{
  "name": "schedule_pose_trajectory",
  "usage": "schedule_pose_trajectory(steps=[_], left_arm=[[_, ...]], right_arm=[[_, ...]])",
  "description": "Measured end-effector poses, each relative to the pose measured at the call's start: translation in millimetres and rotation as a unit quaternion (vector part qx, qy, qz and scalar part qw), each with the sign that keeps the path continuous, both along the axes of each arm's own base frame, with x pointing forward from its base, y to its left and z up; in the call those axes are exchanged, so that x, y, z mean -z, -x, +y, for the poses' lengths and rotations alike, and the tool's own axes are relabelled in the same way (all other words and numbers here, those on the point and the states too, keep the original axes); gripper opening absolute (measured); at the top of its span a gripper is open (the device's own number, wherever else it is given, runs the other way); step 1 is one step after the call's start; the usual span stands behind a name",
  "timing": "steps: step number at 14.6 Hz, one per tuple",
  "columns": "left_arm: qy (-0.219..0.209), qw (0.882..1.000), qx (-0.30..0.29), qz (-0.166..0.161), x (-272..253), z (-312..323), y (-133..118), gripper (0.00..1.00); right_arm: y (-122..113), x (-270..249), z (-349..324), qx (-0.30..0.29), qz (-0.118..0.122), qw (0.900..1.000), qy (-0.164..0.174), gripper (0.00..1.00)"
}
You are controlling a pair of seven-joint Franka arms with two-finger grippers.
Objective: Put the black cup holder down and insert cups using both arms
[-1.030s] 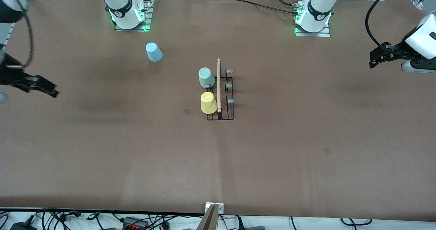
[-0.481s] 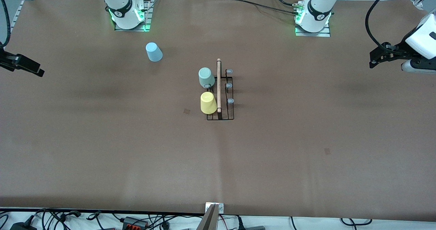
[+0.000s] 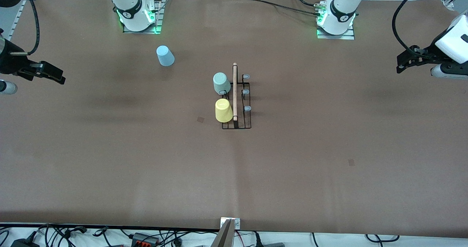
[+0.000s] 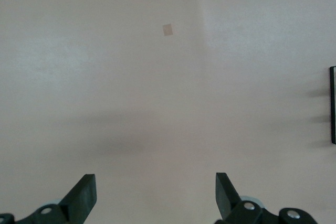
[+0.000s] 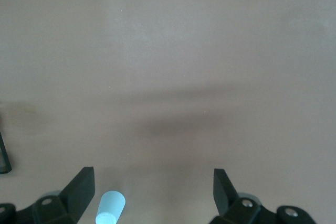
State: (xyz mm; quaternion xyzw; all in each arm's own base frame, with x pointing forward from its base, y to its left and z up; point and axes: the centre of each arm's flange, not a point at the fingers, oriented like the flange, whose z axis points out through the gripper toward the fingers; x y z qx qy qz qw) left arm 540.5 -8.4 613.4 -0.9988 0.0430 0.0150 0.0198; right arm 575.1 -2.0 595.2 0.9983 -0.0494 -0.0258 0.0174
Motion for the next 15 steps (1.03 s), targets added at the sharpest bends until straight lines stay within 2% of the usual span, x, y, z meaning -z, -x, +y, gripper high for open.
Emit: schedule_pose_trajectory(steps=[15], left_arm=[[0.000, 1.000, 0.000, 0.000, 0, 0, 0, 1.00]], right_arm=[[4, -7, -14, -0.003, -0.003, 1.000, 0.003, 1.00]])
